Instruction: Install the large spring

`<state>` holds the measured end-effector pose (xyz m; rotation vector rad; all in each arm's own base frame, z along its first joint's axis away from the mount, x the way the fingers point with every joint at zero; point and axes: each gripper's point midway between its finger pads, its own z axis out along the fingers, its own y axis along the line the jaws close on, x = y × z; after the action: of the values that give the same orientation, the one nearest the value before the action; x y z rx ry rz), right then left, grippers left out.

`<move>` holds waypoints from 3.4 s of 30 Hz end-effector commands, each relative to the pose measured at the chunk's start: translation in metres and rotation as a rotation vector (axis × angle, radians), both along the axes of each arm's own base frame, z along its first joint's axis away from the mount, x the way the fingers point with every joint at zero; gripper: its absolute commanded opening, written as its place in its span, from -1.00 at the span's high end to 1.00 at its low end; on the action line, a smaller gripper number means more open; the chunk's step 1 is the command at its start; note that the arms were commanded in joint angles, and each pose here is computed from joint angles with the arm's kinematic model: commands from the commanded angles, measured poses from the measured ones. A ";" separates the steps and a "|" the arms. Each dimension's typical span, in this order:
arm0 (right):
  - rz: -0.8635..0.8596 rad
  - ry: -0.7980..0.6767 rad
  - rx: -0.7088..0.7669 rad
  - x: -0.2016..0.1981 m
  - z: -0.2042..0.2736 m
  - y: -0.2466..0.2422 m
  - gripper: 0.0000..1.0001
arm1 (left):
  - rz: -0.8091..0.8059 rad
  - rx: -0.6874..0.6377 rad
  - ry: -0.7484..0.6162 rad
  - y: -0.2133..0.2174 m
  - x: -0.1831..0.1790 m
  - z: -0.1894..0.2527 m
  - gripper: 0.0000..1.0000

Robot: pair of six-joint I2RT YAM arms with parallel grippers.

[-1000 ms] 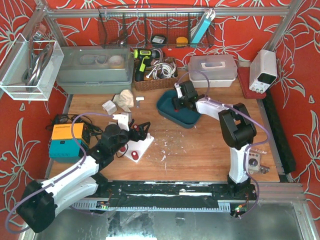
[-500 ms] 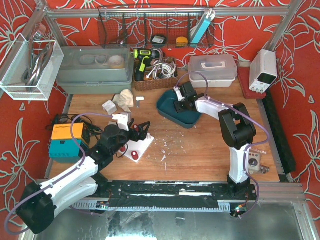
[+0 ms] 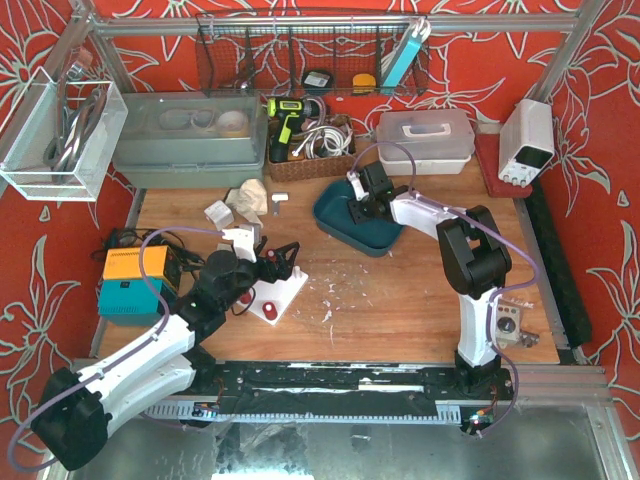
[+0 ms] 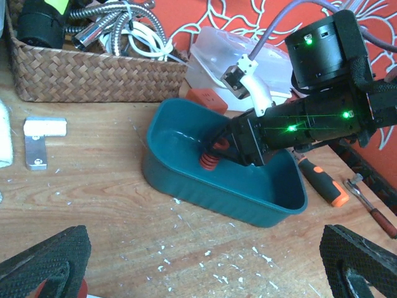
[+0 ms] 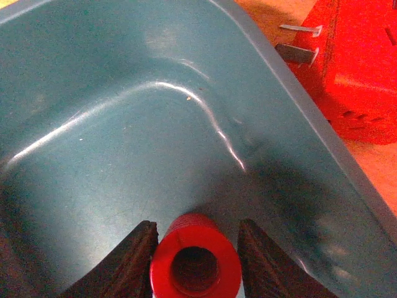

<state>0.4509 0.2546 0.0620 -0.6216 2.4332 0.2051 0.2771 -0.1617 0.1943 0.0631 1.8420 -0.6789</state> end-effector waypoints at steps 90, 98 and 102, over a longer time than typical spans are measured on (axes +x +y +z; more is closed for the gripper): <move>0.497 0.067 0.496 -0.271 0.154 0.069 1.00 | -0.508 0.339 -0.605 -0.107 -0.065 0.009 -0.11; 0.494 0.060 0.492 -0.270 0.152 0.069 1.00 | -0.467 0.360 -0.592 -0.102 -0.060 0.007 -0.15; 0.500 0.070 0.537 -0.271 0.154 0.075 1.00 | -0.523 0.358 -0.615 -0.108 -0.067 0.008 -0.11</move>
<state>0.1860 0.3208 0.2083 -0.9664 2.1412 0.9705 0.2158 -0.2652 0.1851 0.8963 1.4050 -0.5651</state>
